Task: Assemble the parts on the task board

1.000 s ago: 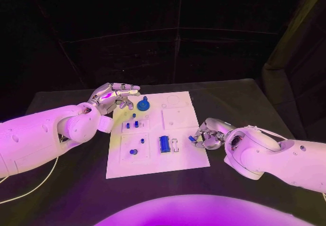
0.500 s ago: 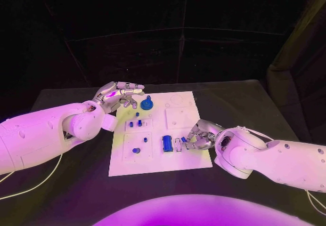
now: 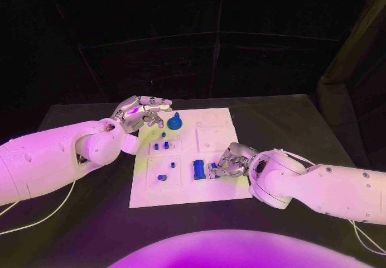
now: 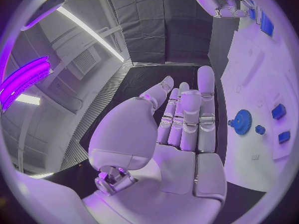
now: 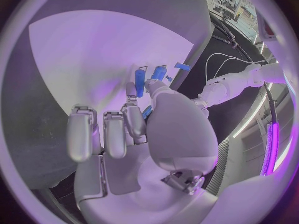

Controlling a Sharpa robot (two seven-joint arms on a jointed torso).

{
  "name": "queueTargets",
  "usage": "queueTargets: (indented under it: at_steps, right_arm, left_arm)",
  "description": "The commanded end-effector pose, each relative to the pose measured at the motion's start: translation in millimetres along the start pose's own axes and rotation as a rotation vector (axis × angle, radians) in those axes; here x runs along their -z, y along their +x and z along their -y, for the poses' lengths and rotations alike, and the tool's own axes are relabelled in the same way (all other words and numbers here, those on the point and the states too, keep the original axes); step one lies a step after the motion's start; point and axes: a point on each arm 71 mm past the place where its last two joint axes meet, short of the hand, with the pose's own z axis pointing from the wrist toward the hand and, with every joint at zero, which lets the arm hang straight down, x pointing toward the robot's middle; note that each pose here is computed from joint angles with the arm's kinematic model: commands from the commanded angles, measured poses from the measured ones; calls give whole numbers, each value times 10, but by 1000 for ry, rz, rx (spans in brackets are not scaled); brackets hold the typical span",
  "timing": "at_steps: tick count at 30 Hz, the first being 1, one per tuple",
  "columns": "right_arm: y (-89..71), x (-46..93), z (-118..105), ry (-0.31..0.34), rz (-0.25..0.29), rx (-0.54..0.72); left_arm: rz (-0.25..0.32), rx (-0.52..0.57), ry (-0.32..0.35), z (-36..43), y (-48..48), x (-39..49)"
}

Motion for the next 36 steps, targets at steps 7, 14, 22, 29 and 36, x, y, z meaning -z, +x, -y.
queueTargets:
  at_steps: [7, 14, 22, 29, 36]
  right_arm:
    - [6, -20, -46, 4, 16, 14]
    - [16, -25, -63, 5, 14, 26]
    - [14, -19, -57, 7, 13, 31]
    - [-3, -21, -48, 5, 29, 43]
    - [-6, -19, -49, 1, 32, 47]
  left_arm:
    - [-15, 8, 5, 12, 21, -10]
    - [-17, 9, 5, 12, 24, -8]
    - [-18, 9, 5, 13, 24, -8]
    - [-21, 10, 3, 11, 28, -10]
    - [-21, 10, 1, 9, 26, -12]
